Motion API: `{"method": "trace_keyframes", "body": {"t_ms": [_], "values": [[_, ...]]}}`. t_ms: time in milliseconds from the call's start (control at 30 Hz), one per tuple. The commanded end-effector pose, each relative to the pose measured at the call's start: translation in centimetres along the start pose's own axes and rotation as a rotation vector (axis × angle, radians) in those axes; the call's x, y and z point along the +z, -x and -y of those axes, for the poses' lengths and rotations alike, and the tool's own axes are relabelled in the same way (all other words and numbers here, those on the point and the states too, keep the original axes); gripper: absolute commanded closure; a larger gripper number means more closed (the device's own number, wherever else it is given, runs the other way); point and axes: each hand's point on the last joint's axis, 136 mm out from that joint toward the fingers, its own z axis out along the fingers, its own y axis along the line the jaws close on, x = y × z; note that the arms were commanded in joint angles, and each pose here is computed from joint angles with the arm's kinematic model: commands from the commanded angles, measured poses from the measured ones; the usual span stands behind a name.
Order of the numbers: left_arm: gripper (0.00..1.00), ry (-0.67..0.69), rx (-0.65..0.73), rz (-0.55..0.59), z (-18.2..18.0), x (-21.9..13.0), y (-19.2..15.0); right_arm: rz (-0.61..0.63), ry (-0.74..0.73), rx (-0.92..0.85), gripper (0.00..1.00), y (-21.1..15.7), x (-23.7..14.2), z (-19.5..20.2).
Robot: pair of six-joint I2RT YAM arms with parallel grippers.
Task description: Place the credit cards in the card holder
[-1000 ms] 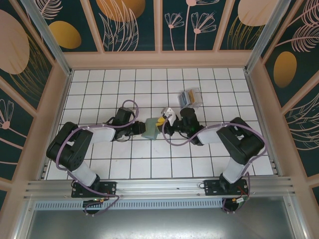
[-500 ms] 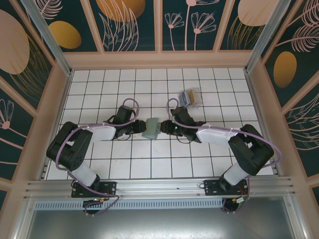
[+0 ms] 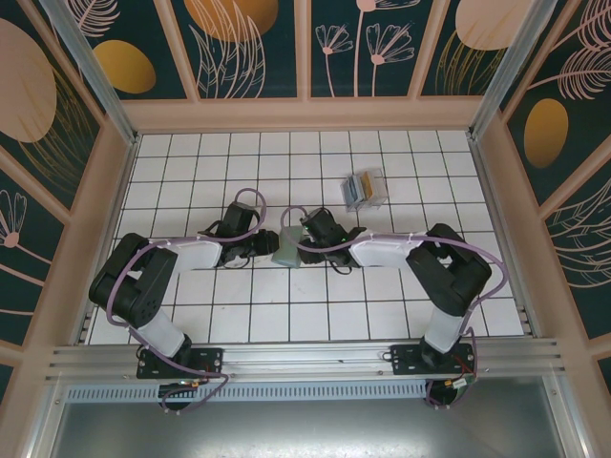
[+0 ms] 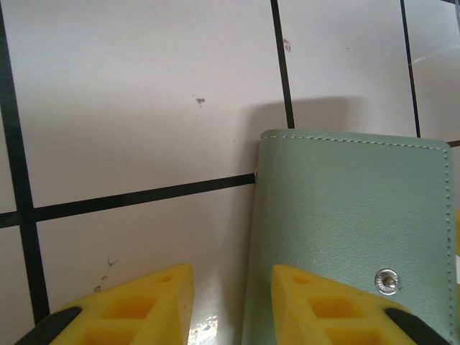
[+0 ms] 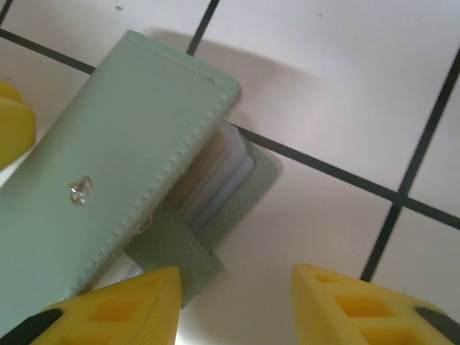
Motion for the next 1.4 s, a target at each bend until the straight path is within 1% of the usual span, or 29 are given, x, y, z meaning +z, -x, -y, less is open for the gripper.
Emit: {"method": "trace_keyframes", "body": {"t_ms": [0, 100, 167, 267, 433, 567, 633, 733, 867, 967, 1067, 1100, 1200, 1367], "values": [[0.65, 0.000, 0.007, -0.009, 0.3, 0.2, 0.0, 0.037, 0.043, -0.072, 0.54, 1.2, 0.1, -1.3], [0.65, -0.001, 0.006, -0.012, 0.3, 0.3, 0.0, 0.052, 0.051, -0.066, 0.53, 1.1, -0.2, -1.3], [0.65, -0.002, 0.006, -0.014, 0.3, 0.2, -0.1, 0.053, 0.081, -0.081, 0.51, 0.8, -0.3, -1.9], [0.65, 0.002, 0.012, -0.013, 0.3, 0.2, 0.0, 0.056, 0.103, -0.151, 0.50, 0.2, -0.4, -2.7], [0.65, 0.000, 0.015, -0.014, 0.4, 0.2, 0.1, 0.056, 0.070, -0.239, 0.51, -0.4, 0.2, -2.2], [0.65, 0.002, 0.011, -0.027, 0.4, 0.4, 0.0, 0.074, 0.080, -0.303, 0.51, -0.4, 0.3, -2.6], [0.65, -0.001, 0.009, -0.029, 0.5, 0.4, 0.0, 0.078, 0.108, -0.333, 0.51, -0.4, 0.0, -3.1], [0.64, 0.012, 0.011, -0.025, 0.3, 0.2, 0.1, 0.087, 0.195, -0.392, 0.51, -1.1, -0.8, -4.4], [0.64, 0.032, 0.022, -0.014, 0.2, -0.4, 0.4, 0.060, 0.227, -0.426, 0.51, -2.0, -1.1, -4.5], [0.64, 0.045, 0.032, -0.009, 0.1, -0.5, 0.6, 0.038, 0.190, -0.442, 0.53, -2.5, -0.2, -3.9], [0.64, 0.037, 0.028, -0.025, 0.3, -0.3, 0.5, 0.060, 0.115, -0.427, 0.56, -1.6, 0.2, -2.9], [0.64, 0.030, 0.024, -0.026, 0.4, -0.2, 0.5, 0.091, 0.060, -0.408, 0.56, -0.9, 0.2, -2.2], [0.64, 0.027, 0.020, -0.028, 0.3, 0.1, 0.3, 0.174, -0.020, -0.358, 0.58, 0.6, -0.6, -1.0], [0.64, -0.008, -0.002, -0.034, 0.6, 0.3, -0.1, 0.291, -0.068, -0.275, 0.58, 1.7, -2.6, 0.2]]}}
